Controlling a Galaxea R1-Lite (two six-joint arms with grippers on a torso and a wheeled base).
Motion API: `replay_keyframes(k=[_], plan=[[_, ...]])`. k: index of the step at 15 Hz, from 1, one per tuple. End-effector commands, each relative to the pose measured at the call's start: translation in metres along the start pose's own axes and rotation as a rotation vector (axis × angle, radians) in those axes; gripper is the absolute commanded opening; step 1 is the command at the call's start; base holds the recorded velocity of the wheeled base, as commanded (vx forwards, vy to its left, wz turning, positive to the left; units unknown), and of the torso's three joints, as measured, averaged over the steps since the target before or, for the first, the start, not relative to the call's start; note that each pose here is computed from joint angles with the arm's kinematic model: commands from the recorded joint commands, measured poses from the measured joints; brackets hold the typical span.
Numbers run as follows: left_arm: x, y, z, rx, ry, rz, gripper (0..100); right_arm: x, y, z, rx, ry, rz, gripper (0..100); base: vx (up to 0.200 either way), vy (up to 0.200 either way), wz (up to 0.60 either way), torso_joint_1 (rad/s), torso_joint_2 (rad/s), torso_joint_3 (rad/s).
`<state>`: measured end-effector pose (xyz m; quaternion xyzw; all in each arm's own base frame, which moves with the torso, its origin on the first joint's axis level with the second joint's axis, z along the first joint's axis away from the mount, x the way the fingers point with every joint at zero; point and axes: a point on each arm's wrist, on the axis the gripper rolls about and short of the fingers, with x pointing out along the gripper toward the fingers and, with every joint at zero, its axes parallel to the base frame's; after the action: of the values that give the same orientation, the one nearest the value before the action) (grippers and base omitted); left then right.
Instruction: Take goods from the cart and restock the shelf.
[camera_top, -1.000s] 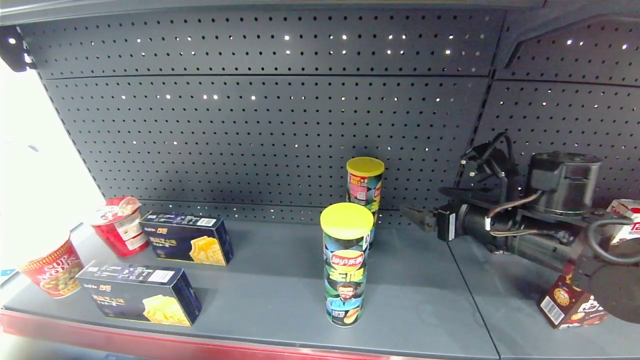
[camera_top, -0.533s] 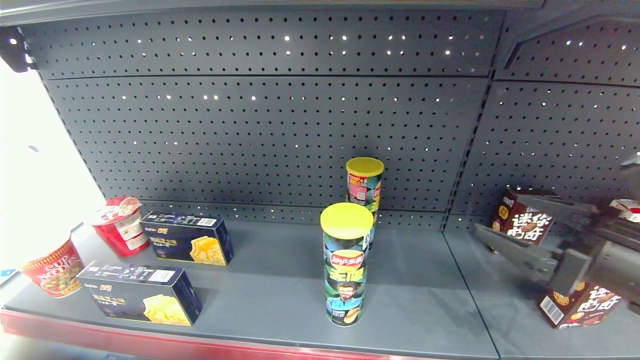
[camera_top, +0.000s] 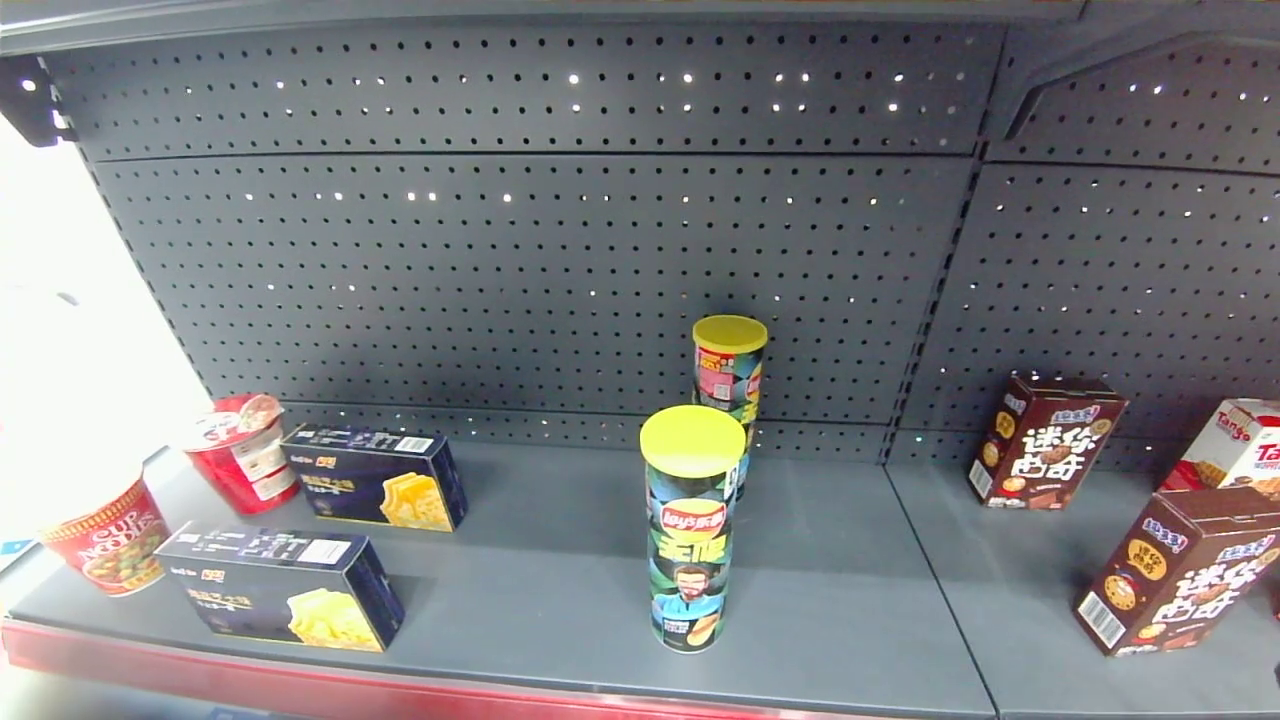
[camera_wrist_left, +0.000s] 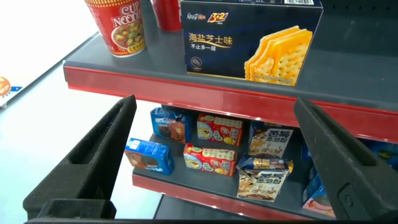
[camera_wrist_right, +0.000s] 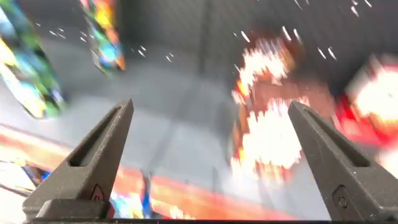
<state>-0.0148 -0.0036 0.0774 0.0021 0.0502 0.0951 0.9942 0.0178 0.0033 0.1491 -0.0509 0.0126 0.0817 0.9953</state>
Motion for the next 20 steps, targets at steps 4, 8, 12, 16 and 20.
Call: replay_keyframes(k=[4, 8, 12, 16, 20], plan=[[0.0, 0.0, 0.0, 0.001, 0.002, 0.0, 100, -0.034, 0.01, -0.067, 0.035, -0.016, -0.169, 100, 0.0, 0.0, 0.0, 0.0, 0.0, 0.0], [0.0, 0.0, 0.0, 0.001, 0.002, 0.0, 100, -0.038, 0.01, -0.075, 0.097, -0.013, -0.188, 100, 0.0, 0.0, 0.0, 0.0, 0.0, 0.0], [0.0, 0.0, 0.0, -0.001, 0.002, 0.0, 100, -0.038, 0.01, -0.075, 0.098, -0.021, -0.188, 100, 0.0, 0.0, 0.0, 0.0, 0.0, 0.0], [0.0, 0.0, 0.0, 0.001, 0.002, 0.0, 100, -0.038, 0.01, -0.075, 0.098, -0.021, -0.188, 100, 0.0, 0.0, 0.0, 0.0, 0.0, 0.0], [0.0, 0.0, 0.0, -0.001, 0.002, 0.0, 100, -0.038, 0.01, -0.075, 0.096, -0.021, -0.18, 100, 0.0, 0.0, -0.15, 0.002, 0.0, -0.001]])
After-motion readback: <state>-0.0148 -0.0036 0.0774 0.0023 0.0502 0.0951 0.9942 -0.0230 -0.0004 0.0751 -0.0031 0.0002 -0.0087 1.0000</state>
